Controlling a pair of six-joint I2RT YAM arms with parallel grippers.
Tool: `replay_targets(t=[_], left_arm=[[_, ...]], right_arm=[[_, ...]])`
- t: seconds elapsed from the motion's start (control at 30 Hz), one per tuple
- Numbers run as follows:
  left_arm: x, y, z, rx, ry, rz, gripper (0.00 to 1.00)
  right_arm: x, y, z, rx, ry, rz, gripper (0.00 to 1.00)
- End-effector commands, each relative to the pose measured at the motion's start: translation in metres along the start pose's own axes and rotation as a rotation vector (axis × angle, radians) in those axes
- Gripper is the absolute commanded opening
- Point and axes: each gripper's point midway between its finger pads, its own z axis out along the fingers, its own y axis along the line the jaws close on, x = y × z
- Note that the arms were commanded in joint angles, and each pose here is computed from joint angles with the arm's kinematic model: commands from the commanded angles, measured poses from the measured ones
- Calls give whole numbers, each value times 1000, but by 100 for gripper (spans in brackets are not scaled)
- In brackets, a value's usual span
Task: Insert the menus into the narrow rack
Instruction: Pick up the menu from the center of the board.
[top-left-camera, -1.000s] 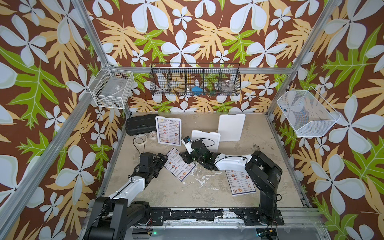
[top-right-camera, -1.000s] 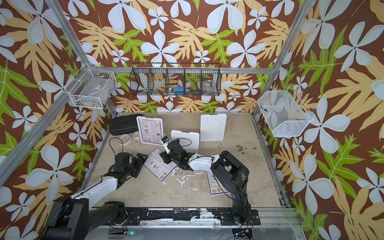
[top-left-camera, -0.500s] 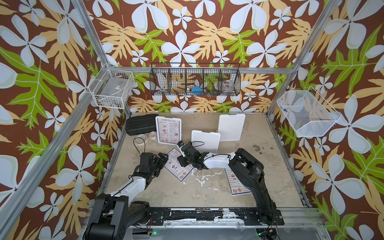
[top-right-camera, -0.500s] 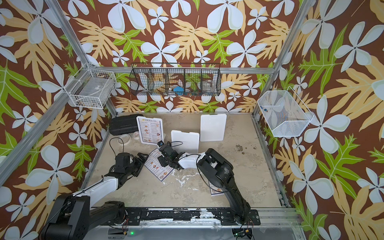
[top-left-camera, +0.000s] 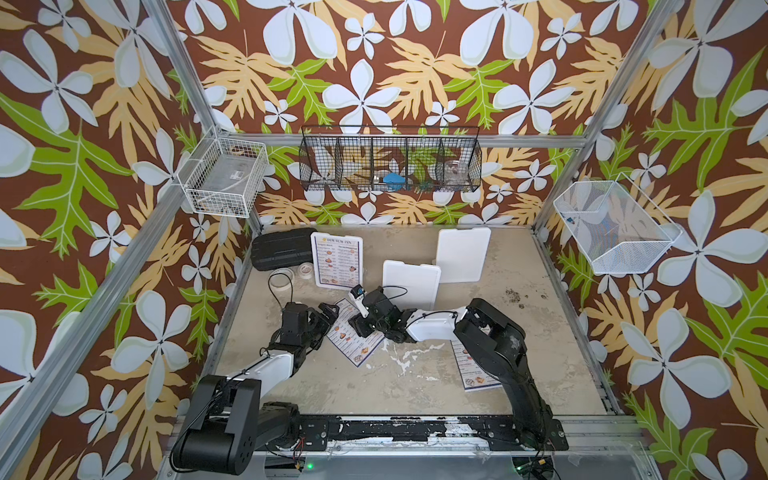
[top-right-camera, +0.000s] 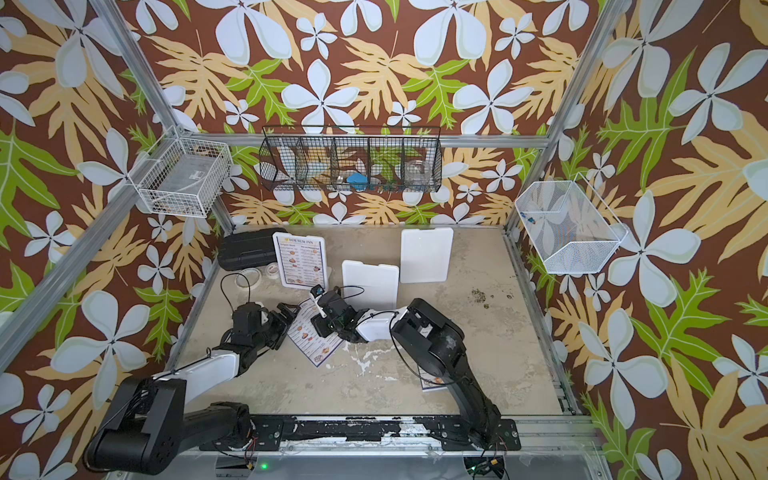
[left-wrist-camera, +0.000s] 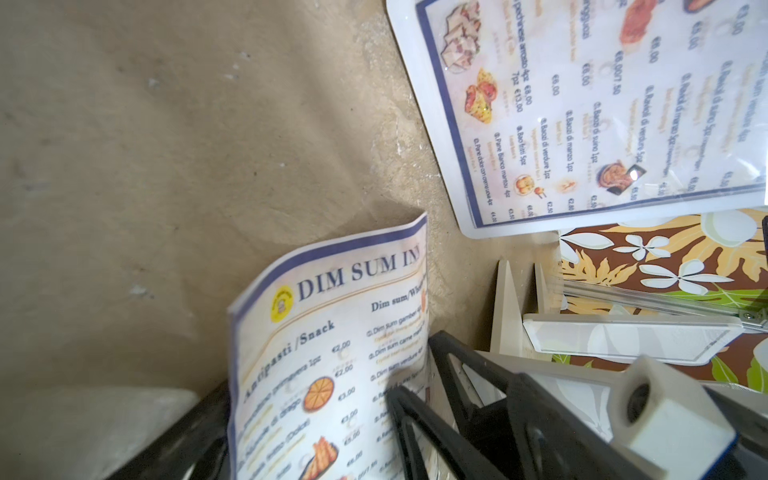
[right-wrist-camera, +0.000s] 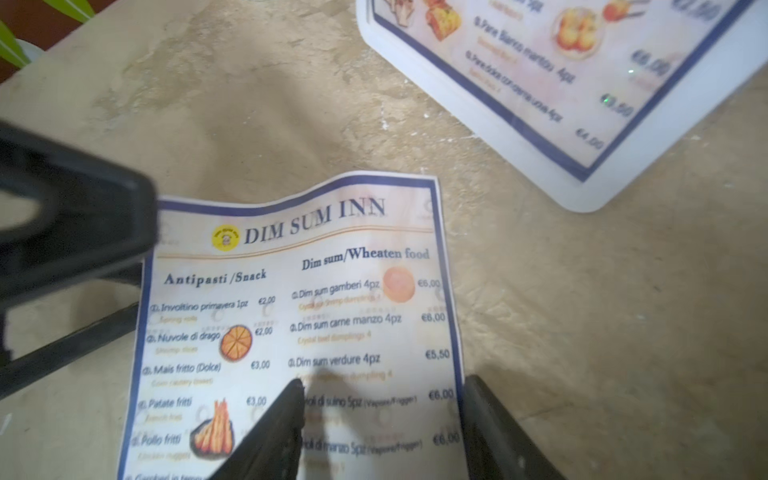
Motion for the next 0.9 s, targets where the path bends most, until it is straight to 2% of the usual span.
replay_targets(t=[0.0, 0.3, 0.47, 0.53, 0.63, 0.73, 0.87], left_arm=[[7, 19, 3, -79, 27, -6, 100], [4, 15, 7, -72, 26, 22, 100], [4, 14, 8, -68, 27, 41, 99], [4, 15, 9, -72, 27, 43, 95], [3, 15, 11, -73, 29, 57, 76], [2, 13, 12, -70, 29, 76, 39], [2, 11, 14, -76, 44, 92, 0]], right_arm=[[27, 13, -3, -74, 100, 28, 60], [26, 25, -6, -143, 97, 28, 51], [24, 27, -4, -152, 95, 35, 51], [24, 27, -5, -156, 94, 36, 51], [23, 27, -7, -154, 84, 36, 50], [24, 25, -8, -143, 85, 34, 50], [24, 24, -8, -137, 84, 33, 50]])
